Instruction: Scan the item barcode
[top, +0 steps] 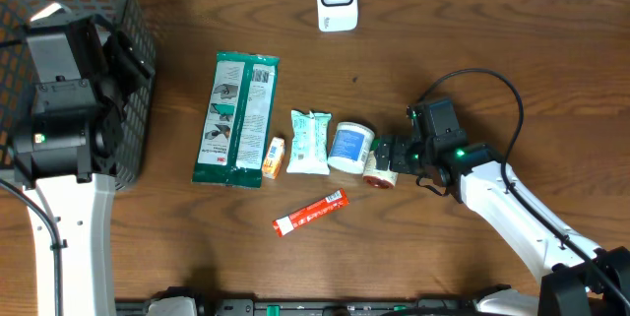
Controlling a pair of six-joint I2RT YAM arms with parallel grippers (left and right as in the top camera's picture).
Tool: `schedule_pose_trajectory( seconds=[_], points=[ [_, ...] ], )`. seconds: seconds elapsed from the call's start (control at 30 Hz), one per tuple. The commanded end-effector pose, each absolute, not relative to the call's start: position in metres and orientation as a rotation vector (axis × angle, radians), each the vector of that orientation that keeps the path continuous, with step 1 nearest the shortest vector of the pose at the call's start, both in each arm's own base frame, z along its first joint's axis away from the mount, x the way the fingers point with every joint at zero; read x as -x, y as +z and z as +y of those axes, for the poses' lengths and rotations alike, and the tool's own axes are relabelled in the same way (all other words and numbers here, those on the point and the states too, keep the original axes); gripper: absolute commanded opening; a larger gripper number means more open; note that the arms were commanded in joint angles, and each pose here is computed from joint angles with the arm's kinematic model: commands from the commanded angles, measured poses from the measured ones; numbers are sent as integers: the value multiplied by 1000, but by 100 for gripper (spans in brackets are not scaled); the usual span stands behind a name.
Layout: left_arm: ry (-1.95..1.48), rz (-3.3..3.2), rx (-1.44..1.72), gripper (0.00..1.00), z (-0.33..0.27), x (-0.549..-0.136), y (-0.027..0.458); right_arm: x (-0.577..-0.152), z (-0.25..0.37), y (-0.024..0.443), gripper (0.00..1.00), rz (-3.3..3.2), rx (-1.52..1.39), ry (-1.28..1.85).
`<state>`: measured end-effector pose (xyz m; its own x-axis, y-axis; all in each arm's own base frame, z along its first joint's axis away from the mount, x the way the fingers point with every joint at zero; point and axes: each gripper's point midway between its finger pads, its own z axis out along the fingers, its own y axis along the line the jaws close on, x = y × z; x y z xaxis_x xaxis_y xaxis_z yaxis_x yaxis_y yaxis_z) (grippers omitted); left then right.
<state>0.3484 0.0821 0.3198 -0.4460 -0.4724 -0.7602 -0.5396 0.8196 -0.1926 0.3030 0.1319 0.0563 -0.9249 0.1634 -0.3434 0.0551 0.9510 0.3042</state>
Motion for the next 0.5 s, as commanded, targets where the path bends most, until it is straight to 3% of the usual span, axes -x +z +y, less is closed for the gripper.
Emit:
schedule_pose_trajectory(
  seconds=[0.0, 0.47],
  points=[
    [109, 2111, 748, 84, 85, -348, 321, -301, 130, 52, 90, 2742, -205, 397],
    [108, 2111, 747, 84, 85, -348, 321, -300, 130, 42, 89, 2769, -291, 397]
  ],
)
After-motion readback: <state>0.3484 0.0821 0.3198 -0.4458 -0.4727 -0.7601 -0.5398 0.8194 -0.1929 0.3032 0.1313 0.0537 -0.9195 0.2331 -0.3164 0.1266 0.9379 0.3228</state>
